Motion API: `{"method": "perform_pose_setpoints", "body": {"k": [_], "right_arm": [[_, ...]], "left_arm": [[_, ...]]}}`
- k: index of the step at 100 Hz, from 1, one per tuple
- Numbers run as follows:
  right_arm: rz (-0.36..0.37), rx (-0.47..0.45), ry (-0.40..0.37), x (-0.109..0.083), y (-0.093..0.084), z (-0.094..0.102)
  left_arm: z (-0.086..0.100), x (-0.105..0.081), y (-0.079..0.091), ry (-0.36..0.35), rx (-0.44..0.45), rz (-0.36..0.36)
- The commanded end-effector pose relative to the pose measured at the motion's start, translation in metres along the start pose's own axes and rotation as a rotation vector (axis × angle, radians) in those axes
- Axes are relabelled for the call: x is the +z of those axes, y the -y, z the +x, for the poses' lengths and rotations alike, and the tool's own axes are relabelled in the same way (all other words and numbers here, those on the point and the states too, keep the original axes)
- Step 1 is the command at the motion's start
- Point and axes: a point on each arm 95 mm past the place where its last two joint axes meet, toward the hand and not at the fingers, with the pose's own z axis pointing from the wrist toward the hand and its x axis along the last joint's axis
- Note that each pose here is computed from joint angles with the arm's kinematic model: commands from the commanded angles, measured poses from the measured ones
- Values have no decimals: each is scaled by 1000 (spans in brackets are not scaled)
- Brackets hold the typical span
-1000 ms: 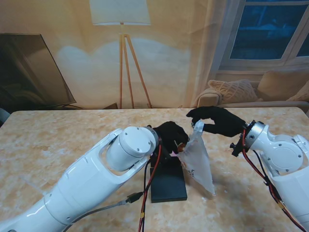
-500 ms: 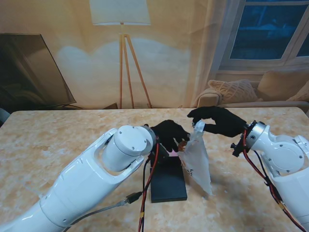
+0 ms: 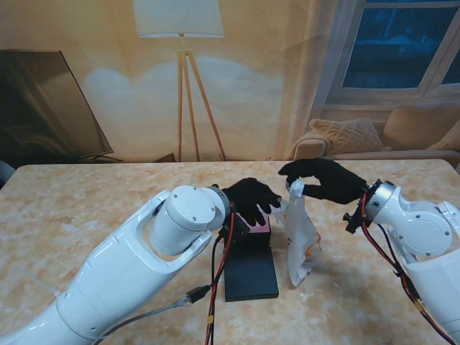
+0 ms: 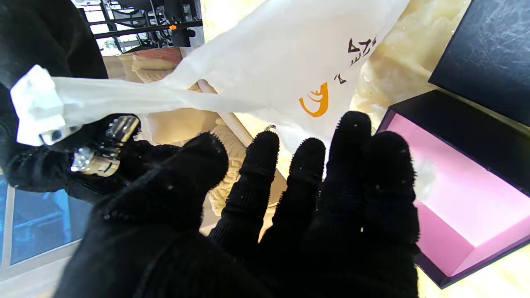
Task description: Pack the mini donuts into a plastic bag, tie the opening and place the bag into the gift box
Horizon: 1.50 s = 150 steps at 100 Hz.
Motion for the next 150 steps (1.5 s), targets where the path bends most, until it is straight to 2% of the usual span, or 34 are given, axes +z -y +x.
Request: {"method": "perform_pose_setpoints", "body": {"k": [1,23,34,46,59,81,98,110,133,150], "right_arm": [[12,4,-4,0,5,2],[4,2,-2,0,4,2],[-1,11,1,0,2,2],[-1,22,1,0,1,3],[1,24,-4,0,-1,5],[4,32,-12,1,-2,5],[3,39,-10,1,-1,5],[1,45,-6,1,-1,5],[-1,46,-7,0,0,6],[-1,41,-1,-1,-1,6]], "left_arm": [[3,-3,1,-21,10,-17],[-4,-8,15,-72,98,1],[-11,-12,26,-90,164,25],[-20,-13,36,-105,275,68],[-29,-9,39,-108,347,87],[-33,8,34,-139,481,42],[-33,18,26,-145,527,-6],[-32,24,19,-143,580,-6],[-30,33,11,-148,606,-25],[-29,32,9,-119,568,-25]]}}
